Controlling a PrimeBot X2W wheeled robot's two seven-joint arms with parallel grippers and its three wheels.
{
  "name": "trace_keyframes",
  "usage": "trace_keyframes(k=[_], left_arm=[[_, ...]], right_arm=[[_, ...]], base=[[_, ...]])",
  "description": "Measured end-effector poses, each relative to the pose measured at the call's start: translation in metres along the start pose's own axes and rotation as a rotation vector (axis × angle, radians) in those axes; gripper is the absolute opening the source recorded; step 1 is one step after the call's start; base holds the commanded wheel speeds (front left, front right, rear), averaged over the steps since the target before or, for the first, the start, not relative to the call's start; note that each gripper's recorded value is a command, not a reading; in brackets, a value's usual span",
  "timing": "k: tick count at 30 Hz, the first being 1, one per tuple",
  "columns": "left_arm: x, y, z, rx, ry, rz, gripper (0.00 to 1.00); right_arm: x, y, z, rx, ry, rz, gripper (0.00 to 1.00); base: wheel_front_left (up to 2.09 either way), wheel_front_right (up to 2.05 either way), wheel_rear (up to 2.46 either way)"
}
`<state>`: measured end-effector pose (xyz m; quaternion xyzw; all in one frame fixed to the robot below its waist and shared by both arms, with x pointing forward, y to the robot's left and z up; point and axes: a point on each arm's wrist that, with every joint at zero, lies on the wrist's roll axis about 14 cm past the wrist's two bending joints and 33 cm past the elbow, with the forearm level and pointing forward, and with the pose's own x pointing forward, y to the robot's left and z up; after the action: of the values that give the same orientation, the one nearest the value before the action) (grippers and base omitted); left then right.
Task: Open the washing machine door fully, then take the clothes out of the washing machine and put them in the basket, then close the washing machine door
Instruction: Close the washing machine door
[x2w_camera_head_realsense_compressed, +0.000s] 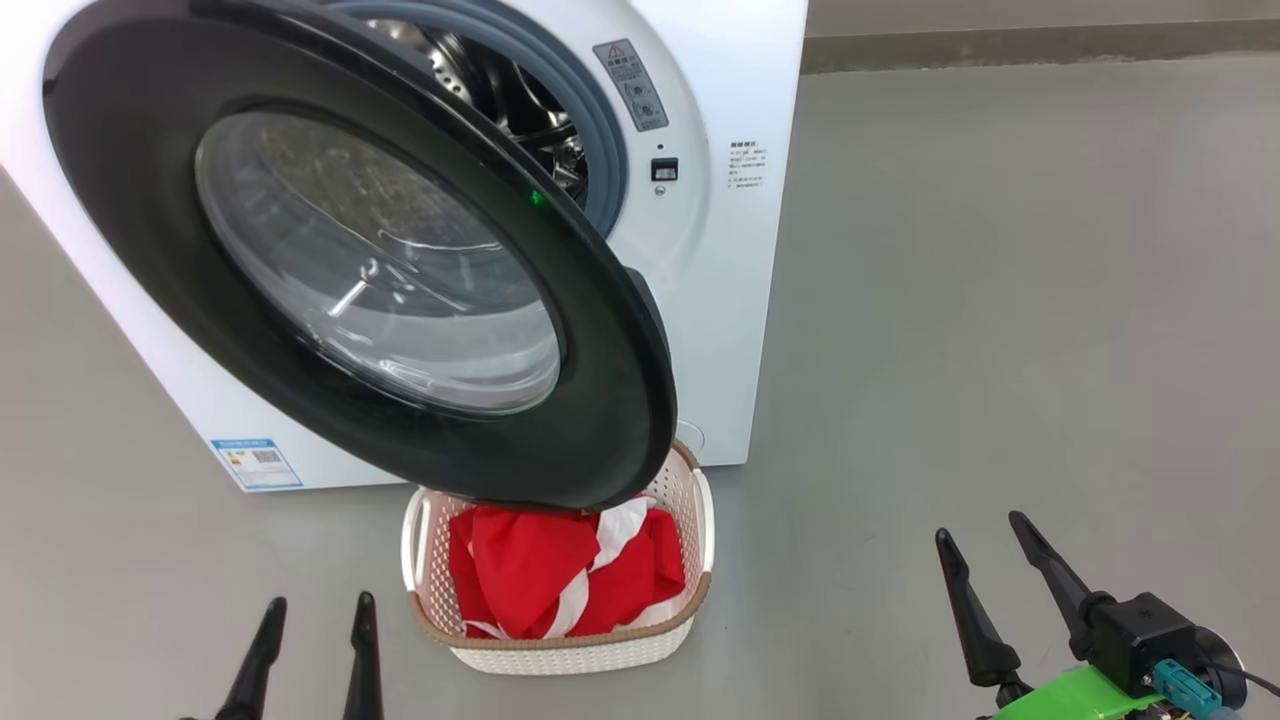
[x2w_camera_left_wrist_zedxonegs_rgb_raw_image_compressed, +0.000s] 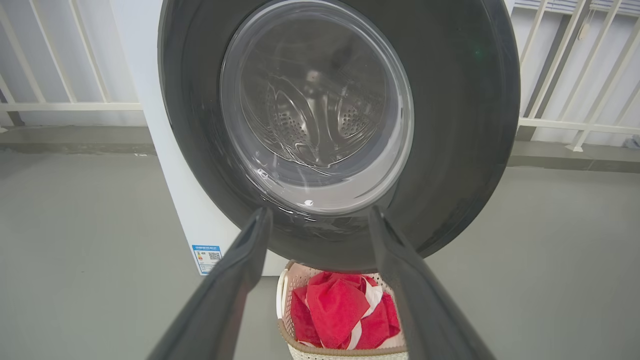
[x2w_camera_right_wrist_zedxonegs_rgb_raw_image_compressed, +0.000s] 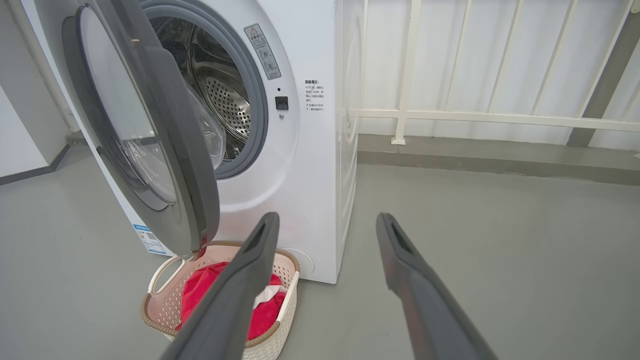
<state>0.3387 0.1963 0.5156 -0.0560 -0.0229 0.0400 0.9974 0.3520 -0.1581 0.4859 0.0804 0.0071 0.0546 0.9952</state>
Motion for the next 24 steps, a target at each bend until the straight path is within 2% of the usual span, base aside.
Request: trace_keyframes(k=[24], left_arm=[[-0.0085,-0.0045,-0.0056,0.034,0.021,-0.005,1.0]], right_arm=[[-0.0057,0.001,0.0016,-0.001,-0.001,0.001,1.0]], base=[[0.0,0.0,0.0]])
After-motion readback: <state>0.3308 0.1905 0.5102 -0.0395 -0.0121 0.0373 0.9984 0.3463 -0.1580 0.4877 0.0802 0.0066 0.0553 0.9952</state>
